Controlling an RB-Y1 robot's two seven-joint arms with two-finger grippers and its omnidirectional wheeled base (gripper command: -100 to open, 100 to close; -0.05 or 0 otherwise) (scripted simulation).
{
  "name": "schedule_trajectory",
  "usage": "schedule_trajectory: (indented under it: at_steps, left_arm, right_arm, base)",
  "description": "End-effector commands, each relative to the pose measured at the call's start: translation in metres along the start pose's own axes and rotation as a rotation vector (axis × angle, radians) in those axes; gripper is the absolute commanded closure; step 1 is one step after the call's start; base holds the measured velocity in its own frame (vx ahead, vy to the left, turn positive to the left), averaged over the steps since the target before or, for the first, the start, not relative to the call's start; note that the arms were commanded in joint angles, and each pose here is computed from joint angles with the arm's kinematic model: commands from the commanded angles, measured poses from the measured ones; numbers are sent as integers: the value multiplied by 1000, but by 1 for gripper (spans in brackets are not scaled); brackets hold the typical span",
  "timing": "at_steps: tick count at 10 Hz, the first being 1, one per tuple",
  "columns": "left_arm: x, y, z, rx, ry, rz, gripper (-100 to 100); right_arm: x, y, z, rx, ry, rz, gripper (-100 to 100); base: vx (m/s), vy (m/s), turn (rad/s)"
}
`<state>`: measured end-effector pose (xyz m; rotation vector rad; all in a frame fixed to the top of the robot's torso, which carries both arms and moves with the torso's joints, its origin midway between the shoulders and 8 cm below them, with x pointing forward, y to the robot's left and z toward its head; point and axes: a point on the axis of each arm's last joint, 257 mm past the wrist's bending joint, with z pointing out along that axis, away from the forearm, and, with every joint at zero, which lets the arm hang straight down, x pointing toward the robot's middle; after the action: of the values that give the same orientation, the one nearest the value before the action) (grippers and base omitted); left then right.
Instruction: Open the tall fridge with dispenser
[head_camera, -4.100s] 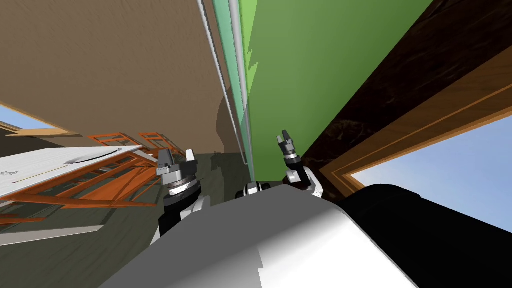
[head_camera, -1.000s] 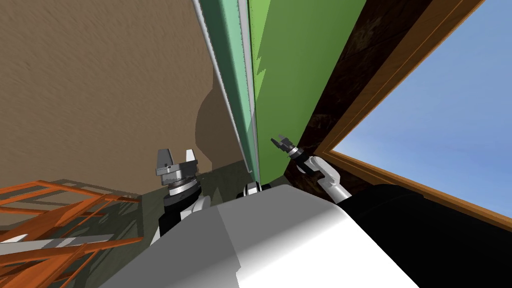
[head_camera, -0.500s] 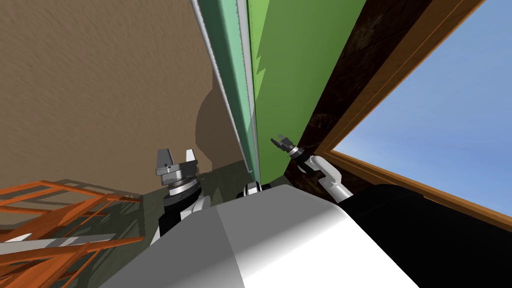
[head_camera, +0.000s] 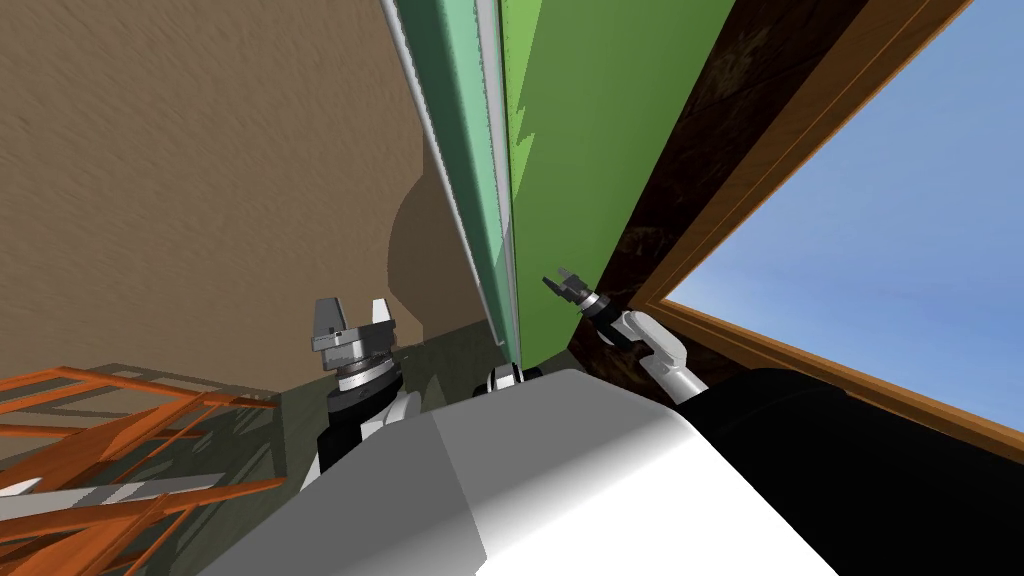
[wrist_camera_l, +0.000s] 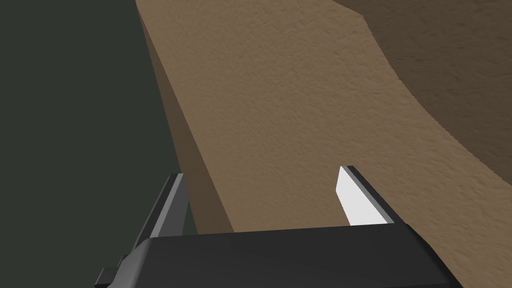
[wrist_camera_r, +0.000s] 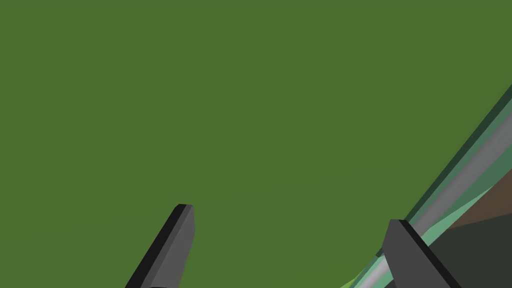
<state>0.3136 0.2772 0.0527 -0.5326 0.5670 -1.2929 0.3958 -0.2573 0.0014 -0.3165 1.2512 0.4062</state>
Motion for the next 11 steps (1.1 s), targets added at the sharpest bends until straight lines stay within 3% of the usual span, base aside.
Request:
schedule_trajectory:
  at_steps: [1, 3, 4, 11]
  left_arm:
    - [0, 0, 0, 0, 0, 0, 0]
    - [0, 0, 0, 0, 0, 0, 0]
    - [0, 0, 0, 0, 0, 0, 0]
    - [0, 0, 0, 0, 0, 0, 0]
  right_arm:
    - [-18, 5, 8, -16, -38, -29, -100]
    - [-18, 5, 8, -16, -38, -29, -100]
    - [-1, -5, -2, 1, 20, -61, -100]
    - [-12, -25, -8, -14, 100, -348, -100]
  base:
    - [-3, -1, 35]
    - [-1, -6, 10]
    - [-23, 34, -120]
    - [8, 92, -58]
